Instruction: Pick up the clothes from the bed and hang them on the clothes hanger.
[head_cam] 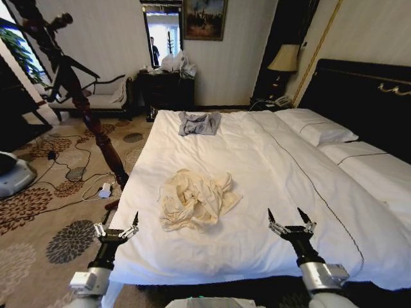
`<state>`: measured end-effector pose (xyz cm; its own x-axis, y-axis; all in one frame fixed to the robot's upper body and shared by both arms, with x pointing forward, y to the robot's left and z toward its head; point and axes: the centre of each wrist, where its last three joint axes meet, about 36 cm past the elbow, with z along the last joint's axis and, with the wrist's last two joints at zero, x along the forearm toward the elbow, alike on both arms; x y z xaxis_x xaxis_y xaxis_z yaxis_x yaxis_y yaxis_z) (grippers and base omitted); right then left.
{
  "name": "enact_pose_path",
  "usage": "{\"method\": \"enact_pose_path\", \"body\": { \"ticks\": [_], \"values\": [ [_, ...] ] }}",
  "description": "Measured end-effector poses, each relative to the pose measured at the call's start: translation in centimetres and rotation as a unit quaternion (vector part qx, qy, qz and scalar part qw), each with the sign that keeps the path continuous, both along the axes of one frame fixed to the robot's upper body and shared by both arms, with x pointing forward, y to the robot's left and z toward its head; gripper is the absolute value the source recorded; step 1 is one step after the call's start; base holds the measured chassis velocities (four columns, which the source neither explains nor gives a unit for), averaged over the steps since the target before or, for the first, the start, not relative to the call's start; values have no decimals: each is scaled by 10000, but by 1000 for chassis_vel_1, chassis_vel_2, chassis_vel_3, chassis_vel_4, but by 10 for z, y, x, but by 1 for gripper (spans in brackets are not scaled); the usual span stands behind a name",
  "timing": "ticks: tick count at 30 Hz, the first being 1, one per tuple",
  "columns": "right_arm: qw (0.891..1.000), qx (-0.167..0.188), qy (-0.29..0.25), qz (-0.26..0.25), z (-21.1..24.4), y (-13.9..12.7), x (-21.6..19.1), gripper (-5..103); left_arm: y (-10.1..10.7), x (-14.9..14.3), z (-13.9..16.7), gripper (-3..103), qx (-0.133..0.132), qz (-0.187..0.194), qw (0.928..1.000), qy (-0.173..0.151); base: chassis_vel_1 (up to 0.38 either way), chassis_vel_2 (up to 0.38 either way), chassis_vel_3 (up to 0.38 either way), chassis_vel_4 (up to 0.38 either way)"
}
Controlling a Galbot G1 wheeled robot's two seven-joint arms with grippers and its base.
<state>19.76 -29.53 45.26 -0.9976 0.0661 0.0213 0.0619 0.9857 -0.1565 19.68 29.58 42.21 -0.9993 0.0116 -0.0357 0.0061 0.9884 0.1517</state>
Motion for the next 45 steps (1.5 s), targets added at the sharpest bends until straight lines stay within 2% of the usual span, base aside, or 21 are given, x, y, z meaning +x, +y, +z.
{"method": "enact_pose_path", "body": {
  "ticks": [5,11,13,15,19,21,24,25,26,27,29,31,32,35,37,40,42,45],
  "values": [
    [10000,43,26,-26,-4,1,1,100,2,0,-1,100,3,87,10000,30,0,0,0,0],
    [9999,123,93,-45,-10,7,0,100,3,0,-1,100,-223,143,9995,165,0,0,0,0],
    [9998,116,132,-47,-13,8,-1,100,4,2,-1,100,-396,137,9988,257,0,0,0,0],
    [9998,113,142,-52,-13,8,-1,100,3,3,-1,100,-452,128,9985,288,0,0,0,0],
    [9997,78,188,-116,-14,6,-4,100,3,16,-1,100,-1010,115,9929,622,0,0,0,0],
    [9997,63,196,-127,-14,5,-4,100,4,21,-1,100,-1088,114,9917,680,0,0,0,0],
    [9996,8,228,-184,-14,1,-6,100,7,46,-4,100,-1276,118,9880,861,0,0,0,0],
    [9996,8,228,-184,-14,1,-6,100,7,46,-4,100,-1276,118,9880,861,0,0,0,0],
    [9995,-3,244,-208,-14,1,-7,100,8,61,-5,102,-1329,123,9869,911,0,0,0,0],
    [9994,-10,254,-229,-14,0,-7,100,6,75,-4,100,-1384,70,9860,925,0,0,0,0],
    [9994,-10,262,-239,-15,0,-7,100,5,81,-4,100,-1403,63,9857,927,0,0,0,0],
    [9992,-11,293,-275,-16,0,-8,100,0,107,-3,99,-1503,10,9842,934,0,0,0,0],
    [9992,-11,293,-275,-16,0,-8,100,0,107,-3,99,-1503,10,9842,934,0,0,0,0],
    [9989,-13,354,-305,-19,0,-9,100,-11,131,-5,99,-1624,-79,9810,1056,0,0,0,0],
    [9989,-12,360,-305,-20,0,-9,100,-12,134,-6,99,-1627,-78,9808,1075,0,0,0,0],
    [9986,-15,434,-290,-24,1,-8,100,-25,160,-2,98,-1802,-114,9764,1185,0,0,0,0],
    [9986,-19,444,-290,-25,2,-9,100,-29,166,-1,98,-1856,-125,9751,1211,0,0,0,0],
    [9983,-34,490,-301,-26,3,-10,100,-54,198,10,98,-2002,-315,9714,1240,0,0,0,0]
  ]
}}
